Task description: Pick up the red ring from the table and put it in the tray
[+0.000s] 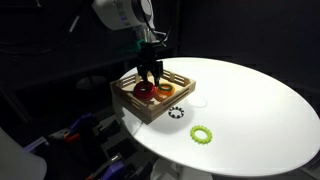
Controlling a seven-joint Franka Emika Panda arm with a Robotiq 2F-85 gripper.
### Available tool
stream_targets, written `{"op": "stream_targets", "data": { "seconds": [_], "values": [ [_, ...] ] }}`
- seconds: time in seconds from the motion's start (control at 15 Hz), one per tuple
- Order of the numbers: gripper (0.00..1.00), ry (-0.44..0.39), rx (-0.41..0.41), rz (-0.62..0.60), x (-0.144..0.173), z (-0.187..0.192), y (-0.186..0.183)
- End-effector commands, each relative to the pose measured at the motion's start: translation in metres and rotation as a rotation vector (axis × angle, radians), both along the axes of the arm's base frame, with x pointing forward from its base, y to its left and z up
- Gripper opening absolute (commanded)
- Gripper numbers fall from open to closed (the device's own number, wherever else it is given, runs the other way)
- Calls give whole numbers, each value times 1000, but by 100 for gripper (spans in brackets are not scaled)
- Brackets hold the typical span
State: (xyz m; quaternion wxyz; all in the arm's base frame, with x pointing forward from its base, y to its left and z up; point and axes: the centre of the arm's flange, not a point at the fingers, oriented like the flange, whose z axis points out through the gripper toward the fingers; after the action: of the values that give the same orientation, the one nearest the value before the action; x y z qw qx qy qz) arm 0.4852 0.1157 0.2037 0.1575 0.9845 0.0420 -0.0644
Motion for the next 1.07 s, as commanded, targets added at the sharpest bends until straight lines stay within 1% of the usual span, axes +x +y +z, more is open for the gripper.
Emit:
{"op": "stream_targets", "data": {
  "seconds": [0.0,0.33,0.6,0.87,1.0],
  "values": [
    [99,-7,4,-9,0,6,-8],
    [100,-10,15,-41,9,18,-24],
    [100,-43,31,-92,17,35,-47],
    [100,-72,105,-142,22,55,-64],
    [100,-71,166,-155,24,66,-70]
  ]
}}
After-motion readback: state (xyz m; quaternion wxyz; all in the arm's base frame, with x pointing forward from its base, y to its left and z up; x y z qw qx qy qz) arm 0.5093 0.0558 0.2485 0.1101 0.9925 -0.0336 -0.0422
